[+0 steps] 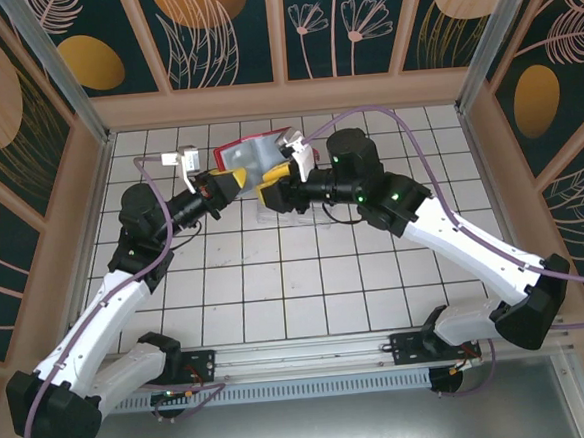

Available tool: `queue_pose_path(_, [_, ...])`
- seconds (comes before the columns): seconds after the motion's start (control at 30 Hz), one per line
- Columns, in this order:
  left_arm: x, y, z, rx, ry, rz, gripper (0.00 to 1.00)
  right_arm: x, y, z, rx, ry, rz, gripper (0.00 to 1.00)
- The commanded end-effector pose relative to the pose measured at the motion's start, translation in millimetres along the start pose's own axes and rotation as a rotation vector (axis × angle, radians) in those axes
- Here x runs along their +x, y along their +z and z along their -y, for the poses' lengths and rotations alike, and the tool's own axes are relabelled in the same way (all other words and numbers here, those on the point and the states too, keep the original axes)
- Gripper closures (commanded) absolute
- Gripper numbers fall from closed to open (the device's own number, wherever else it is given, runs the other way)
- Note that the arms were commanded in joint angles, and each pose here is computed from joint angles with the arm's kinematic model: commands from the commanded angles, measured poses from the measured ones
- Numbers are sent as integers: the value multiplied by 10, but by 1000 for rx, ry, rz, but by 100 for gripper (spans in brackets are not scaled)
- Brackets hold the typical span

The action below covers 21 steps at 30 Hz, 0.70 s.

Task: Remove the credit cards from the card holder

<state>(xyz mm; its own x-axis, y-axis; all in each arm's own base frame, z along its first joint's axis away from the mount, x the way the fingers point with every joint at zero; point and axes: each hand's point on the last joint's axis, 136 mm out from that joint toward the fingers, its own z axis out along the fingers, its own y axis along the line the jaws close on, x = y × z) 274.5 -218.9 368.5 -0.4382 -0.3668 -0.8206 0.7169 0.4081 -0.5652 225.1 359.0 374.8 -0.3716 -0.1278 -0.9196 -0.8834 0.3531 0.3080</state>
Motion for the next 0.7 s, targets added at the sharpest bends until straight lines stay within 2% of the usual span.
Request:
queue_pose_path(0.0, [-115,-21,272,129,9,25,100,-139,-20,1,20,14,47,58])
queue_pose_path(0.1, [-129,-27,352,163,9,16,100,-198,-21,43,53,35,73,60])
queue_pose_path(0.3, [-137,-30,415,195,3,9,98,-231,9,-129,-53,52,95,68])
queue_pose_path(0.4, [-137,-30,432,204,1,6,98,-225,13,-125,-44,53,92,72])
queue_pose_path(0.47, [-141,-32,436,202,5,5,98,-249,-28,-51,12,47,99,70])
queue_pose_path(0.67, [-136,-57,443,193,17,5,98,-384,-448,191,222,-2,180,52])
